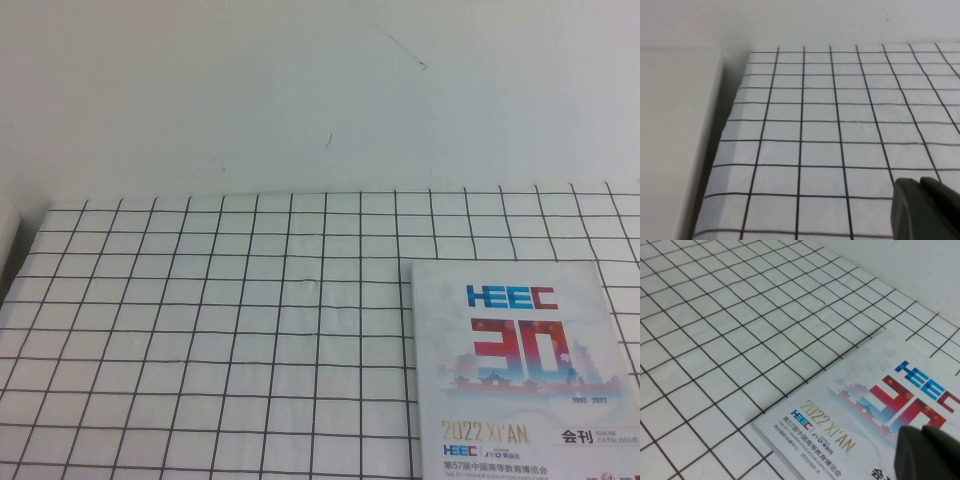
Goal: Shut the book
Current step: 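Close the open booklet and leave it lying on the table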
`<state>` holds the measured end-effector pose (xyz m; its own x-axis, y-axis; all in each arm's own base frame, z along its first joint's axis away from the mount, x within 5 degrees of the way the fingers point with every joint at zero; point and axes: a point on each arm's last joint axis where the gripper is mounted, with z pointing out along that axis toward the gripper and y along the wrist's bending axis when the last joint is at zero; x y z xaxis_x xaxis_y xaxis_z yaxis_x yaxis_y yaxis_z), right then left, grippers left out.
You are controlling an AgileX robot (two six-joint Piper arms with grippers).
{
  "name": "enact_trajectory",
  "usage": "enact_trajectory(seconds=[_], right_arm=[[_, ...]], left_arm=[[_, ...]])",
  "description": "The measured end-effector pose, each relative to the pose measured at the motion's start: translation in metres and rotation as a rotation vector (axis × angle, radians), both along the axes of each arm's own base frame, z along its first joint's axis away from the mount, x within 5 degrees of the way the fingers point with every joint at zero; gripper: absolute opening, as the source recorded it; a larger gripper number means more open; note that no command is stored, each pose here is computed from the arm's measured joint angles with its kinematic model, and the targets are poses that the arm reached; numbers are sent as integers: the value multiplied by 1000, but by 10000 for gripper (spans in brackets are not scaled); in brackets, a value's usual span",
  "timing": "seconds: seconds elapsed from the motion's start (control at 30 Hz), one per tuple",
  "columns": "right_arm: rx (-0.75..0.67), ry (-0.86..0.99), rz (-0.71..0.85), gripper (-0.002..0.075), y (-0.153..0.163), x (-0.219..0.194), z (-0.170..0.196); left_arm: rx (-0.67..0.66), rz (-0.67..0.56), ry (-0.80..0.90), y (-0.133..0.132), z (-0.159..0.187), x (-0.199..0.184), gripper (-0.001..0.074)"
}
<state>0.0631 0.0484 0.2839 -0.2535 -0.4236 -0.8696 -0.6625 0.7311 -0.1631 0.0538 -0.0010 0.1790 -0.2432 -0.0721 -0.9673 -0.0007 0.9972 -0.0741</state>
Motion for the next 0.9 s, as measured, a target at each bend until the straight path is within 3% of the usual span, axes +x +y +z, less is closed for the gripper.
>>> enact_trajectory(seconds=[0.2, 0.9], right_arm=[[-2, 5, 3, -3, 0, 0, 0], [-1, 5, 3, -3, 0, 0, 0]], left_arm=[[-16, 50, 0, 2, -2, 0, -4], [-22, 51, 24, 2, -3, -1, -4]])
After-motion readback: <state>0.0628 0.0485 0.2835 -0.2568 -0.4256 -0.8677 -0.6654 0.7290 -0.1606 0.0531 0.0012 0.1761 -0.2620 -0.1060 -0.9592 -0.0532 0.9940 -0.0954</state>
